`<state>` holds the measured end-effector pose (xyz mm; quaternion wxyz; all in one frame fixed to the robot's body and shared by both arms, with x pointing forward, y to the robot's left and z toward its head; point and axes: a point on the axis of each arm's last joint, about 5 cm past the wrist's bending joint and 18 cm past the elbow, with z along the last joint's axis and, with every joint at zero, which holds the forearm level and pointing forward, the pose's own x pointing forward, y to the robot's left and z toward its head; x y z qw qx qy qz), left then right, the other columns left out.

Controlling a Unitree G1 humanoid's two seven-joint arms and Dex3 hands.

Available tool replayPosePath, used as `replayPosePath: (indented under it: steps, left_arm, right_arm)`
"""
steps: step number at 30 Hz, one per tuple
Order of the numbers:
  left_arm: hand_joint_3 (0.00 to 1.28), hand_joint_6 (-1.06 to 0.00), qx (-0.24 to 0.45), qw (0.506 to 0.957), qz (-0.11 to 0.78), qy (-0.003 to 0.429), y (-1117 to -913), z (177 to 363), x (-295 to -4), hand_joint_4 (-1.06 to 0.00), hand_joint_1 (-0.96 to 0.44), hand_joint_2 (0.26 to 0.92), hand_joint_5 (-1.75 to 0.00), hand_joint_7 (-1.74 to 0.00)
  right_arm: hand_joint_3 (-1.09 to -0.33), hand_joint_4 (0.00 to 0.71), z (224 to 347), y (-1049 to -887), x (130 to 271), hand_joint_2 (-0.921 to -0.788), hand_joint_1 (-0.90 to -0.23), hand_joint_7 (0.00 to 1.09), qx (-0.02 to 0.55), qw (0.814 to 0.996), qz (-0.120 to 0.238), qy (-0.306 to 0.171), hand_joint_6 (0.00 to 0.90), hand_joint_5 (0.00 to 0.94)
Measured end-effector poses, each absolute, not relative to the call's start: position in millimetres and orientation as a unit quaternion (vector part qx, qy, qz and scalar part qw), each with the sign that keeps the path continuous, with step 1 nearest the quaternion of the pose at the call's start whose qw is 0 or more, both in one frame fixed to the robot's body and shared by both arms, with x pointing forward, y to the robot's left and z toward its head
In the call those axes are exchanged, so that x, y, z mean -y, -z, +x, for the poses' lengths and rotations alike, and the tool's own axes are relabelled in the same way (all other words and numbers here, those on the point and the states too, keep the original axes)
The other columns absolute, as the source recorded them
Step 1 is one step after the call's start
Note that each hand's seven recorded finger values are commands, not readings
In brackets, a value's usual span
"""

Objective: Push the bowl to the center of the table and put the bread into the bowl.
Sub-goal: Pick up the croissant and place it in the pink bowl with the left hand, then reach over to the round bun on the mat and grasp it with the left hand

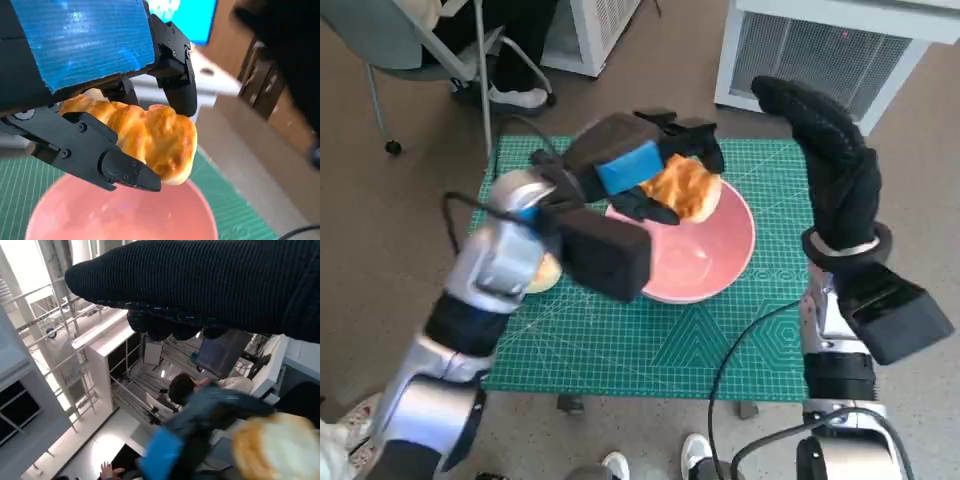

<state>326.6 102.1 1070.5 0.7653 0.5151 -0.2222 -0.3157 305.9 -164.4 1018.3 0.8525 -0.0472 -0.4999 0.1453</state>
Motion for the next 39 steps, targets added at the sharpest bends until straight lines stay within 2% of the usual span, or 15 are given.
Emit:
replayPosePath:
  steps: [1,2,3,4,5,7,11,17,25,29,39]
  left_arm:
    - [0.17,-0.41,0.212,0.766,0.516,0.319,-1068.3,327.8,-101.1,-0.52,-0.02,0.892,-0.75,-0.94]
    - [0.13,-0.40,0.201,0.766,0.517,0.324,-1066.2,328.9,-100.4,-0.46,-0.03,0.891,-0.49,-0.66]
    - [0.10,-0.37,0.190,0.766,0.517,0.330,-1064.7,329.7,-99.9,-0.36,-0.05,0.891,-0.31,-0.45]
    - [0.07,-0.33,0.175,0.766,0.519,0.337,-1062.8,330.5,-99.6,-0.26,-0.07,0.889,-0.20,-0.29]
    - [0.06,-0.32,0.163,0.765,0.520,0.344,-1061.9,330.9,-99.4,-0.22,-0.08,0.888,-0.16,-0.24]
    - [0.03,-0.25,0.133,0.760,0.523,0.362,-1060.2,331.7,-99.4,-0.11,-0.12,0.882,-0.07,-0.10]
    - [0.02,-0.21,0.082,0.753,0.519,0.396,-1059.3,333.2,-101.2,-0.03,-0.19,0.873,-0.01,-0.02]
    - [0.01,-0.21,0.065,0.753,0.513,0.407,-1064.0,332.7,-106.0,-0.01,-0.23,0.866,0.00,-0.01]
    - [0.00,-0.24,0.146,0.767,0.503,0.372,-1082.3,316.8,-128.0,-0.06,-0.24,0.861,-0.02,-0.02]
    - [0.00,-0.25,0.164,0.773,0.503,0.350,-1087.9,308.6,-148.7,-0.08,-0.26,0.863,-0.02,-0.02]
    - [0.00,-0.29,0.128,0.802,0.511,0.283,-1086.6,294.1,-210.2,-0.14,-0.30,0.870,-0.02,-0.04]
  right_arm:
    - [-0.890,0.183,305.5,-1018.7,164.4,-0.921,-0.506,0.53,0.501,0.852,-0.047,-0.145,-0.001,0.082]
    - [-0.891,0.182,305.1,-1018.9,164.6,-0.921,-0.506,0.53,0.502,0.851,-0.048,-0.144,-0.001,0.083]
    - [-0.893,0.180,304.8,-1019.0,164.8,-0.921,-0.506,0.53,0.503,0.851,-0.048,-0.144,-0.001,0.084]
    - [-0.894,0.179,304.4,-1019.1,165.2,-0.921,-0.506,0.53,0.503,0.851,-0.048,-0.143,-0.001,0.086]
    - [-0.895,0.178,304.0,-1018.9,165.5,-0.921,-0.505,0.53,0.503,0.851,-0.048,-0.142,-0.001,0.087]
    - [-0.905,0.084,303.2,-1018.5,166.1,-0.921,-0.499,0.52,0.503,0.851,-0.049,-0.140,-0.001,0.270]
    - [-0.915,0.017,302.1,-1018.7,166.5,-0.921,-0.495,0.52,0.503,0.852,-0.049,-0.136,-0.001,0.408]
    - [-0.916,0.001,301.6,-1020.5,166.0,-0.921,-0.492,0.52,0.505,0.851,-0.052,-0.133,-0.001,0.448]
    - [-0.921,-0.001,301.5,-1020.6,165.2,-0.921,-0.490,0.52,0.504,0.852,-0.052,-0.128,-0.001,0.464]
    - [-0.921,-0.001,301.4,-1020.5,164.4,-0.921,-0.490,0.52,0.505,0.852,-0.050,-0.127,-0.001,0.469]
    - [-0.917,-0.001,301.4,-1020.2,164.3,-0.921,-0.499,0.52,0.505,0.853,-0.049,-0.126,-0.001,0.473]
